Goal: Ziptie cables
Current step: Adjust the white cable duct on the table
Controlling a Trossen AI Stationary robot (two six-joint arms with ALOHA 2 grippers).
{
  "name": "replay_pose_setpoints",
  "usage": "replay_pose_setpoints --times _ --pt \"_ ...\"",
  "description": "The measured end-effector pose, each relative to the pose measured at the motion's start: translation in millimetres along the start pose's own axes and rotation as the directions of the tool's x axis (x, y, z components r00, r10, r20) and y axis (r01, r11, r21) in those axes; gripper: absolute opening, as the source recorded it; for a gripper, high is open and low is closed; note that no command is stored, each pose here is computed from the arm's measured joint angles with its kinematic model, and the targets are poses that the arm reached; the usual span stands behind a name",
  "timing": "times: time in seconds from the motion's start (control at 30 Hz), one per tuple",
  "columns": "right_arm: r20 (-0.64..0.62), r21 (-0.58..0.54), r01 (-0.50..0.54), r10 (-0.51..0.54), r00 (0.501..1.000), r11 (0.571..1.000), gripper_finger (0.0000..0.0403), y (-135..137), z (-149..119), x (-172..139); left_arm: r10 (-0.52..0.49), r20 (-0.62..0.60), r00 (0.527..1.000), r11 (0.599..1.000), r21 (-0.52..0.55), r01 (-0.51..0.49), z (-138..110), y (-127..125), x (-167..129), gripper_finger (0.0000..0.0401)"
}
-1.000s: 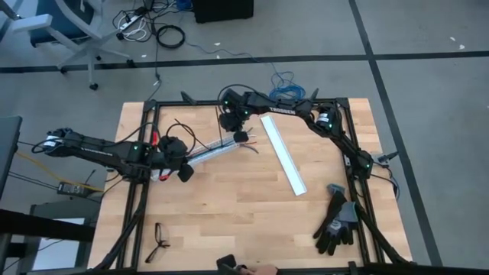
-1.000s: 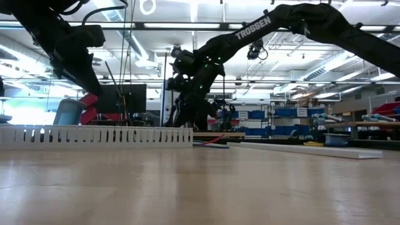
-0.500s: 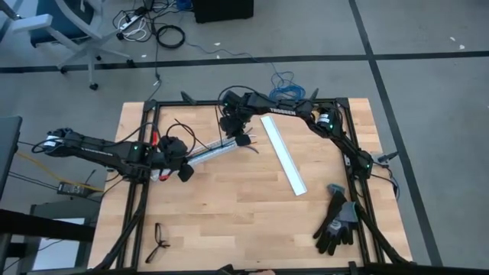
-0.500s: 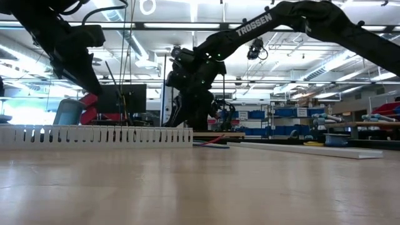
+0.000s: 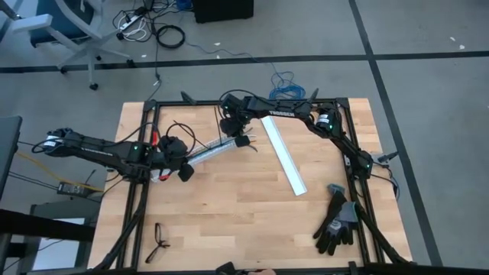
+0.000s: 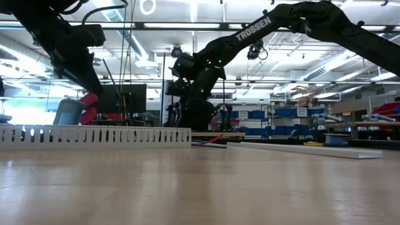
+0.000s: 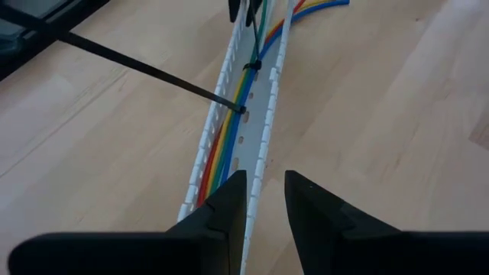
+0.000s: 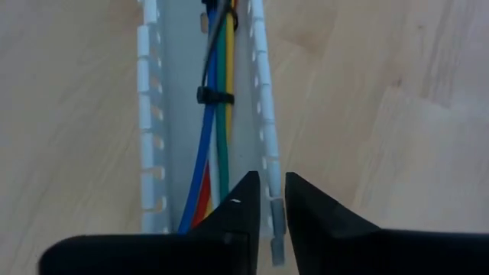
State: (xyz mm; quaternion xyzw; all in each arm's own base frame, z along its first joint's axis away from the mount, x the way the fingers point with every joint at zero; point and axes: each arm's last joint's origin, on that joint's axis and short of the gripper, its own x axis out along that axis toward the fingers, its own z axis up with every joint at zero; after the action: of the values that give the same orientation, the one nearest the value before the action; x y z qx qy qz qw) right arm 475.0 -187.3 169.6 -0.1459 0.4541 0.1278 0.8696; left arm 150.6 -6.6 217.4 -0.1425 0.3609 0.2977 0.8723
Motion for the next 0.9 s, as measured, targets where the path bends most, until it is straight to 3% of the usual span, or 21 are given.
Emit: replay_pose_setpoints --times 0.13,0.33,0.57,0.73,0.9 --pt "0.002 -0.024 0.002 -0.002 1.0 1.0 0.0012 -0.1 0.4 0.0 0.008 0.012 1.0 1.0 -0.003 -0.008 0.7 0.0 0.0 0.0098" --pt "0.005 0.025 -0.005 0.004 1.0 1.0 0.0004 0.5 0.6 0.0 0.028 0.005 1.0 1.0 0.004 -0.028 -4.5 2.1 4.3 0.0098" --pt "-0.004 0.182 -0.019 0.02 1.0 0.983 0.0002 5.2 4.6 -5.7 0.069 -0.039 0.997 0.997 -0.024 -0.07 -20.9 13.6 24.2 0.0099" --pt "-0.123 0.301 -0.04 0.081 0.989 0.953 0.0001 14.8 -7.9 -5.7 0.051 -0.001 0.999 0.997 0.056 -0.051 -17.6 14.1 28.4 0.0099" --pt "-0.145 0.38 -0.026 0.087 0.986 0.925 0.0001 16.0 -18.0 -9.2 0.056 0.031 0.998 0.992 0.11 -0.059 -11.5 16.7 30.8 0.0099"
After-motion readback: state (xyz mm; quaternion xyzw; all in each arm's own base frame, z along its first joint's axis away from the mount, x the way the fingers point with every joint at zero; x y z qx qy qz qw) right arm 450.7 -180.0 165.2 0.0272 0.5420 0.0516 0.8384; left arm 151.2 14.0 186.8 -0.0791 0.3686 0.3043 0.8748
